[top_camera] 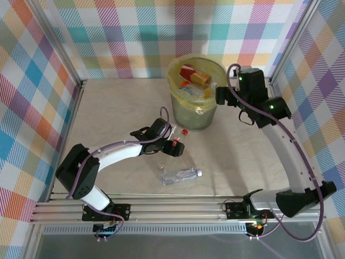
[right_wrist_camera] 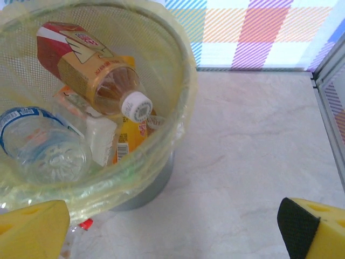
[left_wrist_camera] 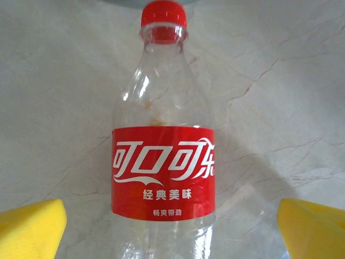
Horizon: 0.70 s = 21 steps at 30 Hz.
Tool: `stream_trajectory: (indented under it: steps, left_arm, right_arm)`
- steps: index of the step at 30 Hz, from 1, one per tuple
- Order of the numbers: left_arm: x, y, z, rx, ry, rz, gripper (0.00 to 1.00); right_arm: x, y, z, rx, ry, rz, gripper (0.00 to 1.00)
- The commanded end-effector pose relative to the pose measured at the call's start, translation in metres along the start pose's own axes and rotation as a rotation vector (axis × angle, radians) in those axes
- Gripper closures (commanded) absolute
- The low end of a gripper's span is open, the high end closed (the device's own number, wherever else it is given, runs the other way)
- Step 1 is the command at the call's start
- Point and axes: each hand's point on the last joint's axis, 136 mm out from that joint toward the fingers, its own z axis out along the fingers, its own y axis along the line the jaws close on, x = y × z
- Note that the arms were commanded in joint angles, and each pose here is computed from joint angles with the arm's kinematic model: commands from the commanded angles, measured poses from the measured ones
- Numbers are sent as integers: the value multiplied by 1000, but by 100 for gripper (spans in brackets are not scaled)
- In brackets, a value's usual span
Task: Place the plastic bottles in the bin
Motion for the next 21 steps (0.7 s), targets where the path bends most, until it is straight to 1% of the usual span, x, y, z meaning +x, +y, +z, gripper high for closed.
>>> stream_trajectory:
  steps: [1,5,10,12,18,21]
  left_arm:
    - [1,-2,9,-21,22,34,0]
    - [7,4,20,-51,47,32,0]
    - [14,15,29,-105,69,40,1]
    - [24,23,30,-142,106,43,3]
    - [31,43,34,-238,105,51,10]
    - [32,51,36,-271,110,48,15]
  right_arm:
    - [-13,-5,-20,-17,-104,101,0]
    - [-9,-8,-31,-29,-122,121,0]
    - [-1,-10,-34,-31,-112,131,0]
    - [2,-10,-33,-27,-107,133,0]
    - [5,-9,-30,-33,-95,139,0]
    - [9,-9,-28,-35,-93,149,0]
